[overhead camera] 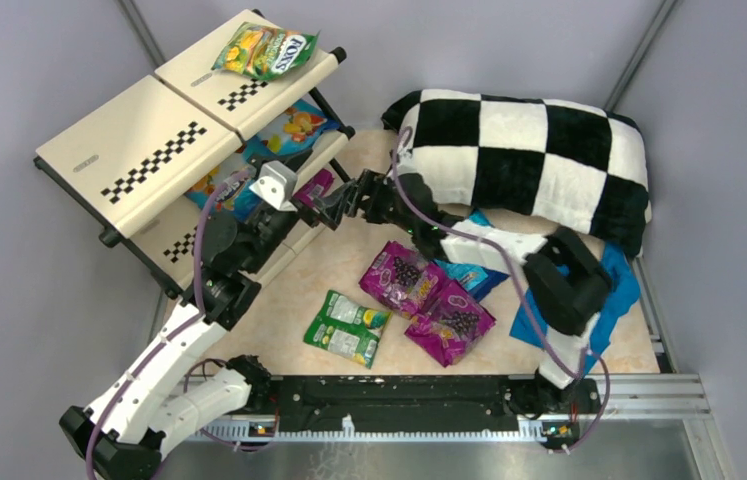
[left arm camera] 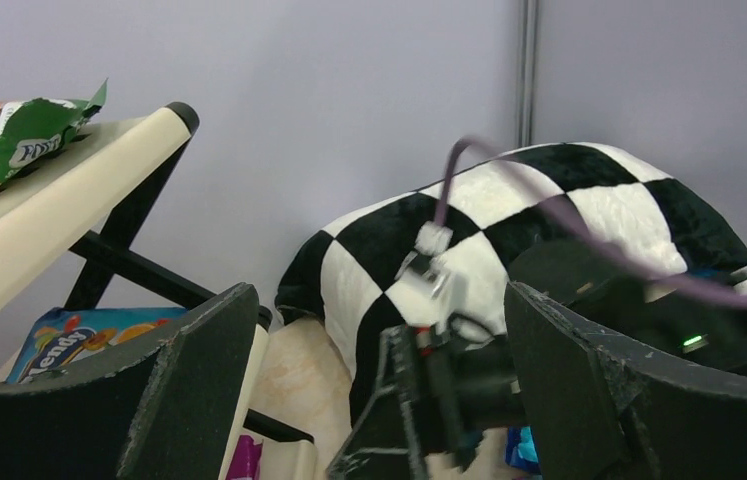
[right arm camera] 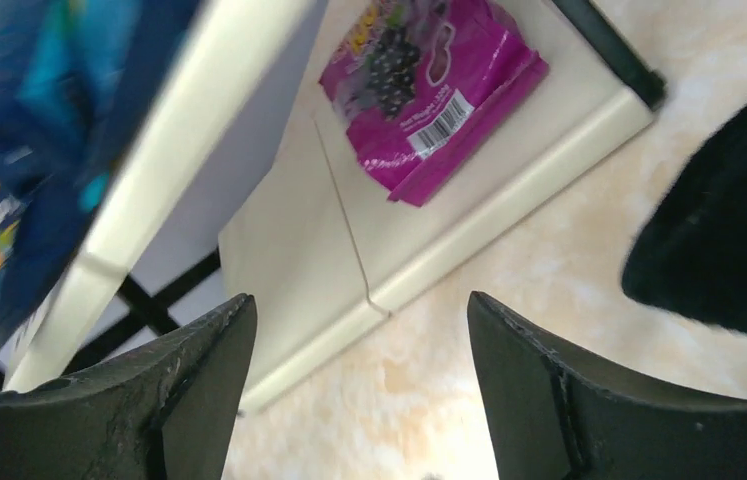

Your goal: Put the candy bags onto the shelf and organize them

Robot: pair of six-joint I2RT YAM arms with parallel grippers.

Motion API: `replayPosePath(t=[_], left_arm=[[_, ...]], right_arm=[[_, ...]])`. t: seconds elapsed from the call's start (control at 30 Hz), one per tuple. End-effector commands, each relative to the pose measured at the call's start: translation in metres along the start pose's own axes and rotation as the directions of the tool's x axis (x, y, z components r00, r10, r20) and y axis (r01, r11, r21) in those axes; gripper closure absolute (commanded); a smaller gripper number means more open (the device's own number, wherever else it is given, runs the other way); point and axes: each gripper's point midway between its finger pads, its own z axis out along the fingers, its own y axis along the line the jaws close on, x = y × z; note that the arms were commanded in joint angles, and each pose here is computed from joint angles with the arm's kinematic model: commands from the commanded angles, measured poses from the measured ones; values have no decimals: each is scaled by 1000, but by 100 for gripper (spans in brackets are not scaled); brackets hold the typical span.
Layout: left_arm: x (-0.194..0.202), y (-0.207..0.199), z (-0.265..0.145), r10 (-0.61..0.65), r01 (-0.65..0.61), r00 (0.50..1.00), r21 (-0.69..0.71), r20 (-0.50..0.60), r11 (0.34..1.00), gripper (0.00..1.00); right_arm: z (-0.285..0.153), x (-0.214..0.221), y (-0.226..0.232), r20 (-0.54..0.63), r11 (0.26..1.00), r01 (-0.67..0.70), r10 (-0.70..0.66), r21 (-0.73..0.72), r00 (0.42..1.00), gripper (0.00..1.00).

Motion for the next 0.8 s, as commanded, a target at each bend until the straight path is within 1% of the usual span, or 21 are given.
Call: replayPosePath(t=[0.0,0.07,0.13,0.2,0.27,0.3,0.33,0.4,0.47,0.53,0.63,0.77], left_arm=[[-13,8,-1,25,-22,998,-46,62,999,1],[-9,11,0,29,-25,998,-62,53,998,1],[-7,12,1,24,-20,999,-69,48,997,1],[-4,11,3,4,-1,999,-65,41,998,1],[1,8,6,-23,24,999,-56,32,998,1],[4,6,8,-31,32,999,-51,26,998,1],[9,4,10,-37,38,999,-45,13,998,1],[19,3,16,-53,52,999,-46,-15,998,1],[27,0,19,-78,76,996,-43,-39,996,1],[34,-4,23,-106,105,993,-32,-55,994,1],[48,-11,29,-166,165,982,-23,-90,986,1],[66,-22,37,-198,200,970,-2,-143,980,1]], right_arm=[[-82,-14,-3,-72,945,320,-315,66,946,21],[-126,-23,-16,-80,907,401,-394,127,916,19],[-172,-31,-30,-87,868,455,-447,198,890,16],[-215,-37,-42,-97,845,466,-457,264,884,13],[-248,-32,-53,-127,842,448,-430,299,894,11],[-261,-30,-58,-140,845,424,-401,326,905,10],[-278,-21,-68,-181,841,402,-359,362,915,8],[-298,-5,-74,-206,867,319,-257,381,944,4],[-311,12,-79,-228,888,247,-167,388,959,3],[-320,31,-89,-246,890,163,-60,426,967,3],[-335,51,-106,-216,854,24,104,519,971,7],[-349,62,-115,-148,836,-102,213,540,966,9]])
